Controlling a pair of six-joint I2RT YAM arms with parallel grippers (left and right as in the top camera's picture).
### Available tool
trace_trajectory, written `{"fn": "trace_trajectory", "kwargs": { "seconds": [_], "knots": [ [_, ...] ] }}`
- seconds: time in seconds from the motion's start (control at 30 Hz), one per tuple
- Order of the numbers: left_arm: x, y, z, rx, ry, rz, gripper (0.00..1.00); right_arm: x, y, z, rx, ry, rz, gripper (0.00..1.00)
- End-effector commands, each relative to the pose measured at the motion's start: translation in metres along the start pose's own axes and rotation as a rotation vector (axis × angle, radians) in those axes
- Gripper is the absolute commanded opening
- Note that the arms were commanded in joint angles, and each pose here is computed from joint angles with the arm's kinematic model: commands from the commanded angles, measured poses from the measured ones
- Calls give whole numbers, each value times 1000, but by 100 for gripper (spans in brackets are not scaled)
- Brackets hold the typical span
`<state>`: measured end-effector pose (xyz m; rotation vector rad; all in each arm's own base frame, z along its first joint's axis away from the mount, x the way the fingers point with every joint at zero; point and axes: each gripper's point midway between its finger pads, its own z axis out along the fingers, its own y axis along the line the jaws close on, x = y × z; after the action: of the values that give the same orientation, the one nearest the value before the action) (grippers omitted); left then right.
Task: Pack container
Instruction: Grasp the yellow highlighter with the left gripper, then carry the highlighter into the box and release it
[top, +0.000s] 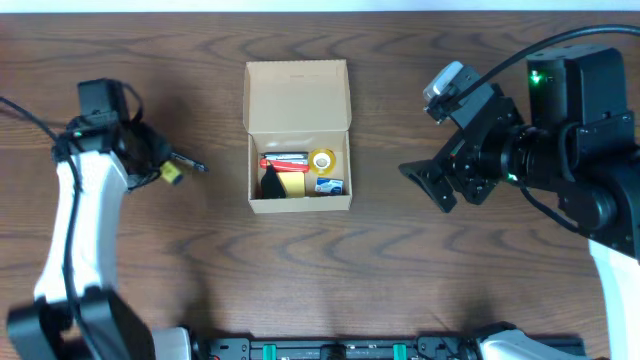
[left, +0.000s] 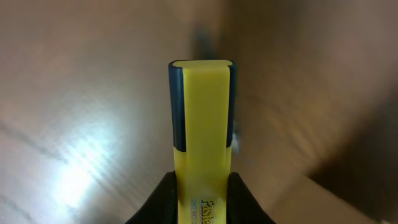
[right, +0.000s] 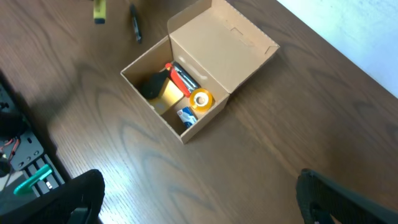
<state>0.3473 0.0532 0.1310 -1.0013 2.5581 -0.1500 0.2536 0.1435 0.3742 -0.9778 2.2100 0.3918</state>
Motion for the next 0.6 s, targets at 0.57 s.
{"fn": "trace_trajectory", "kwargs": {
  "seconds": [0.57],
  "knots": [
    [179,-182,-36,456,-138,1893,6,-1,2,-1,-12,-7,-9,99]
  ]
}}
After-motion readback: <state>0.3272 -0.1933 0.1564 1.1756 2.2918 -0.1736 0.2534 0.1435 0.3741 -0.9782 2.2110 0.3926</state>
